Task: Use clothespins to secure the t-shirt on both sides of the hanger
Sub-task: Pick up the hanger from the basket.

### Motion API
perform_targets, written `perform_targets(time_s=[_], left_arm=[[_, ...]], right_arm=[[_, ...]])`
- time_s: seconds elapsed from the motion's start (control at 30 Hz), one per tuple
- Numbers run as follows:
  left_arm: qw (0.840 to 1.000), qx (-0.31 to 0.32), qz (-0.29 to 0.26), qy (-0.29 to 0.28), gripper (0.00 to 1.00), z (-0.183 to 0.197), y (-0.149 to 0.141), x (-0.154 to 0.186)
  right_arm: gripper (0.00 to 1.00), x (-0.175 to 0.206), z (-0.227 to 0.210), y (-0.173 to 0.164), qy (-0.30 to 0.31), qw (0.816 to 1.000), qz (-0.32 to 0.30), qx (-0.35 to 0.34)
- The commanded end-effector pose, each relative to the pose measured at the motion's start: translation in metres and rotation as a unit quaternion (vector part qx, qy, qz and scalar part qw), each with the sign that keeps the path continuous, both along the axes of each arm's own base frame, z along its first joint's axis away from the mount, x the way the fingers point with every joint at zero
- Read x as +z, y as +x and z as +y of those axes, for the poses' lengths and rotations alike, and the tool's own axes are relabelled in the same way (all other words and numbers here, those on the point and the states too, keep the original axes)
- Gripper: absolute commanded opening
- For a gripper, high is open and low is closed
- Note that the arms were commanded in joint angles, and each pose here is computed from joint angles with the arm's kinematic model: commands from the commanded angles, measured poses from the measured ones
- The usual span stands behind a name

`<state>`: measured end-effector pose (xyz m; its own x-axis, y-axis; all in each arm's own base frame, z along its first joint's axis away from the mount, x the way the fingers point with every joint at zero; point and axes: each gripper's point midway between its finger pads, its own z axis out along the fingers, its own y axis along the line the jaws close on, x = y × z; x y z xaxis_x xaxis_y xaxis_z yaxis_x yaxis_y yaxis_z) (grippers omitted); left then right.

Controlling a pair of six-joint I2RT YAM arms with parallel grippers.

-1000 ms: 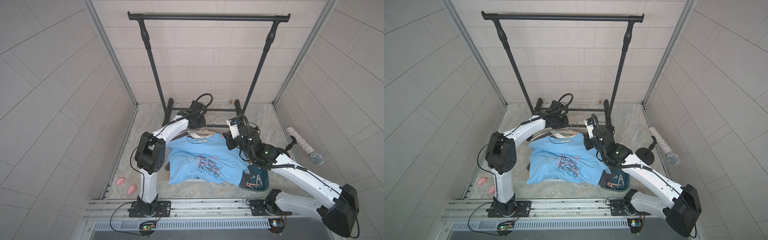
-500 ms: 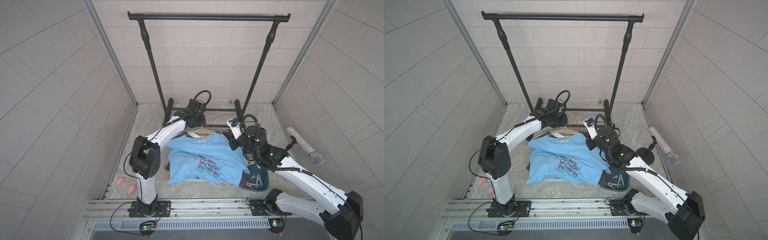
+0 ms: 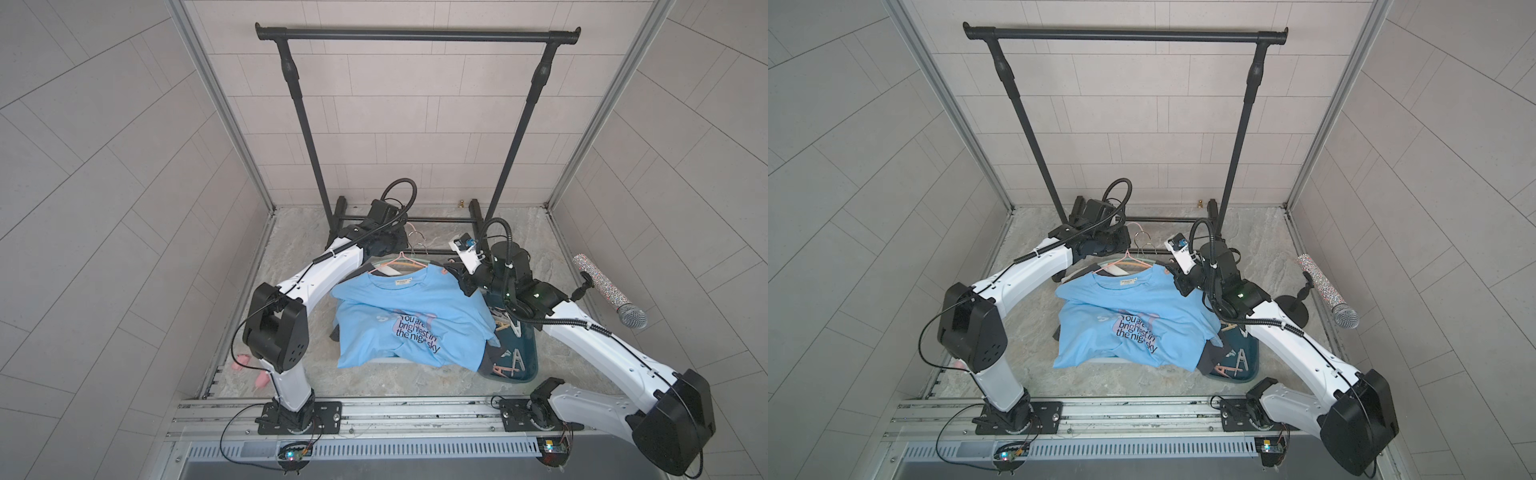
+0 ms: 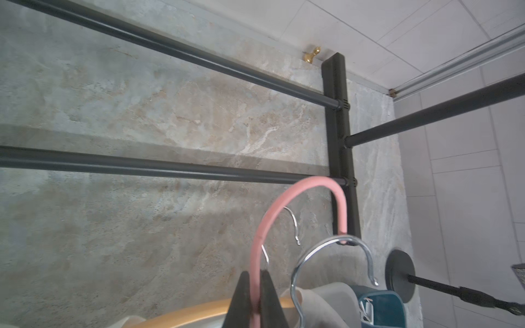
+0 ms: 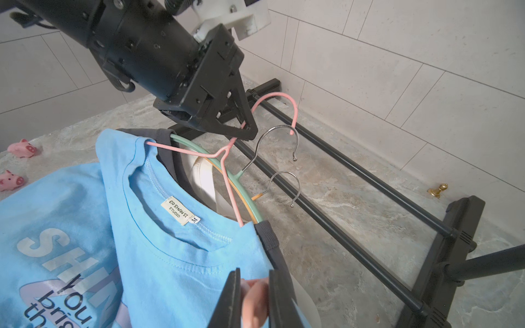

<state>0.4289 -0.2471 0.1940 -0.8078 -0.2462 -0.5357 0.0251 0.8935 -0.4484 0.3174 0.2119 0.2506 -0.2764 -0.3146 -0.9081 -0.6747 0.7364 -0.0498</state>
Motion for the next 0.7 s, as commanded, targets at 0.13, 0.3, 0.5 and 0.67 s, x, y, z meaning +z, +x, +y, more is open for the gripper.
perform_targets(time_s=[0.13,0.3,0.5,0.67], left_arm=[[0.989,0.087,0.044,0.114,0.0,0.061,0.028,-0.048],[0.985,0.102,0.052,0.129,0.0,0.072,0.039,-0.041],[0.977,0.154,-0.006,0.149,0.0,0.1,0.034,0.002],[0.992,0.103,-0.035,0.061,0.0,0.073,0.026,0.014]], right_arm=[[0.0,0.0,-0.004,0.008,0.0,1.0,0.015,-0.025],[0.0,-0.003,-0.005,0.009,0.0,0.999,0.03,-0.033],[0.0,-0.006,-0.009,0.011,-0.013,0.999,0.026,-0.043],[0.0,0.0,-0.004,0.009,-0.007,1.0,0.012,-0.023]])
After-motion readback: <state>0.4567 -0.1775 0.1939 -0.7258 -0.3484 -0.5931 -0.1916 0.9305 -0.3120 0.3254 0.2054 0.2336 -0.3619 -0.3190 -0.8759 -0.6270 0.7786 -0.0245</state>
